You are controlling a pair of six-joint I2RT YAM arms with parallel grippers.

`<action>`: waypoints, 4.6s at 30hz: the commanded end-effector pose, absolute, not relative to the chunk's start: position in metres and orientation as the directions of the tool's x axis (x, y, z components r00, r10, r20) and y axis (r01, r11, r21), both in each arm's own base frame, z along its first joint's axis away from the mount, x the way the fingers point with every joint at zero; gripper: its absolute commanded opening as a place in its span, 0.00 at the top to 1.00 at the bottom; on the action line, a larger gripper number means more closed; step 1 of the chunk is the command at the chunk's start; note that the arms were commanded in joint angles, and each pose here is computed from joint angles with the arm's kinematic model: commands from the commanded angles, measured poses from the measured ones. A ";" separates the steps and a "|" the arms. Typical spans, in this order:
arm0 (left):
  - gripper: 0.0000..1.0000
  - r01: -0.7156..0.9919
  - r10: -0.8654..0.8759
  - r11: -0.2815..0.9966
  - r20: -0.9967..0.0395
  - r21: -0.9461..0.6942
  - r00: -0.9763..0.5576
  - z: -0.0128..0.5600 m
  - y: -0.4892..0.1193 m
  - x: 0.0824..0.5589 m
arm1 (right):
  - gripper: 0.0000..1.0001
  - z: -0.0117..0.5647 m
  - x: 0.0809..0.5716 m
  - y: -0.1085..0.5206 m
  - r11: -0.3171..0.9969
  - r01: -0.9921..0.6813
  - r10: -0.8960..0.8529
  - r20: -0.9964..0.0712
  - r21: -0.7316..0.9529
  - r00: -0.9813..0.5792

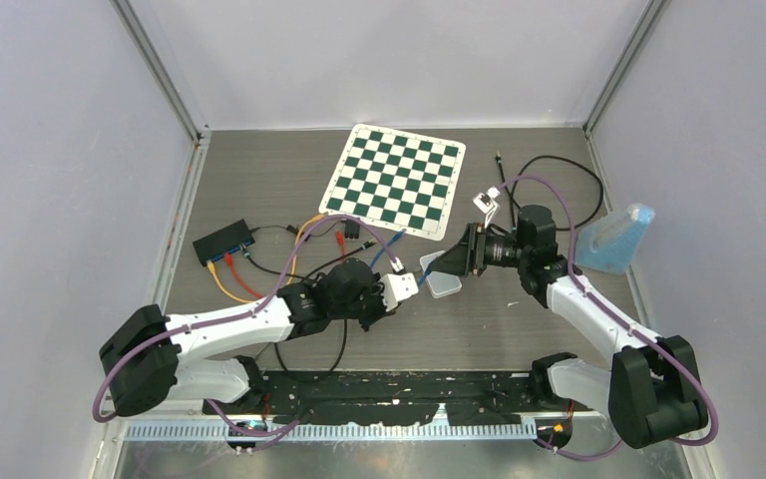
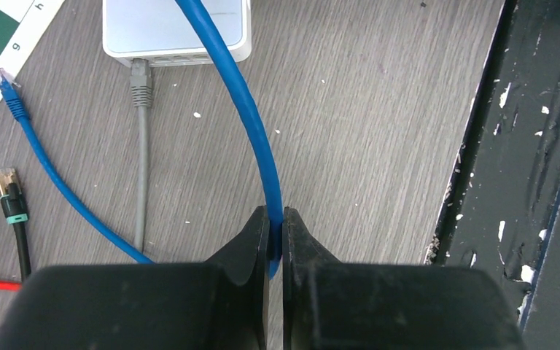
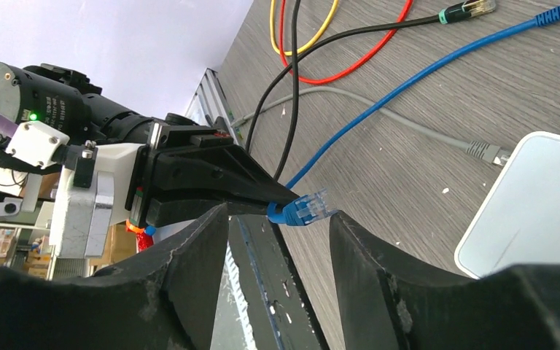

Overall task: Insert the plug into the switch port
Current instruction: Pick up the connector from the corner of the board, then insert the connector into the switch port.

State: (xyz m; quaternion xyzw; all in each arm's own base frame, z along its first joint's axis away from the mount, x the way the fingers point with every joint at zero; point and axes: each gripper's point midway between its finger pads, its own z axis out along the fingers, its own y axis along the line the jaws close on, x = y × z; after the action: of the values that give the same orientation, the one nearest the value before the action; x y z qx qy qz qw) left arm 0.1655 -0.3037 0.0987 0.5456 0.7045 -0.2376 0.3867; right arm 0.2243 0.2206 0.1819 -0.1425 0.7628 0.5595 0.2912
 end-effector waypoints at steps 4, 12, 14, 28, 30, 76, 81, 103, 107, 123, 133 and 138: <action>1.00 0.964 0.545 0.250 -0.836 0.088 -0.065 0.111 -0.311 0.161 | 0.49 0.193 0.229 0.222 0.303 -0.576 0.138 -0.633 0.759 -0.762; 1.00 0.966 0.537 0.245 -0.841 0.088 -0.060 0.112 -0.309 0.159 | 0.52 0.189 0.233 0.223 0.303 -0.558 0.154 -0.618 0.772 -0.771; 1.00 0.966 0.533 0.244 -0.844 0.088 -0.058 0.114 -0.309 0.159 | 0.52 0.189 0.233 0.223 0.306 -0.560 0.155 -0.620 0.770 -0.769; 0.73 0.916 0.491 0.379 -0.868 0.131 -0.079 0.135 -0.305 0.181 | 0.94 0.185 0.234 0.217 0.342 -0.501 0.252 -0.591 0.795 -0.766; 0.57 0.903 0.476 0.400 -0.877 0.157 -0.059 0.148 -0.307 0.189 | 0.95 0.182 0.234 0.216 0.325 -0.447 0.333 -0.543 0.833 -0.770; 1.00 0.936 0.395 0.336 -0.918 0.101 -0.043 0.160 -0.403 0.212 | 0.78 0.156 0.228 0.203 0.297 -0.217 0.619 -0.360 0.930 -0.698; 1.00 0.916 0.441 0.380 -0.895 0.128 -0.058 0.142 -0.385 0.215 | 0.46 0.161 0.235 0.196 0.425 -0.241 0.583 -0.467 0.872 -0.665; 1.00 0.858 0.523 0.501 -0.829 0.111 -0.197 0.065 -0.343 0.222 | 0.42 0.101 0.330 0.178 0.790 -0.318 0.075 -0.598 0.524 -0.798; 1.00 0.847 0.532 0.519 -0.818 0.112 -0.217 0.058 -0.341 0.230 | 0.43 0.083 0.338 0.176 0.811 -0.302 0.043 -0.566 0.501 -0.823; 1.00 0.845 0.513 0.532 -0.813 0.050 -0.275 0.044 -0.338 0.231 | 0.48 0.031 0.316 0.193 0.740 -0.419 -0.171 -0.455 0.526 -0.874; 1.00 0.828 0.533 0.560 -0.779 0.032 -0.331 0.044 -0.325 0.225 | 0.54 0.028 0.301 0.213 0.665 -0.537 -0.294 -0.480 0.519 -0.827; 1.00 0.813 0.529 0.582 -0.771 0.025 -0.355 0.040 -0.320 0.227 | 0.54 0.025 0.300 0.217 0.650 -0.559 -0.322 -0.480 0.515 -0.816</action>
State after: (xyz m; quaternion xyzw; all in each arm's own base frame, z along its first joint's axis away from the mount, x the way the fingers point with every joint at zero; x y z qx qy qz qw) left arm 0.2200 -0.3186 0.0246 0.4435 0.7992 -0.1759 0.3656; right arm 0.2988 0.2126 0.0268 -0.2209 0.8966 0.3394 0.1794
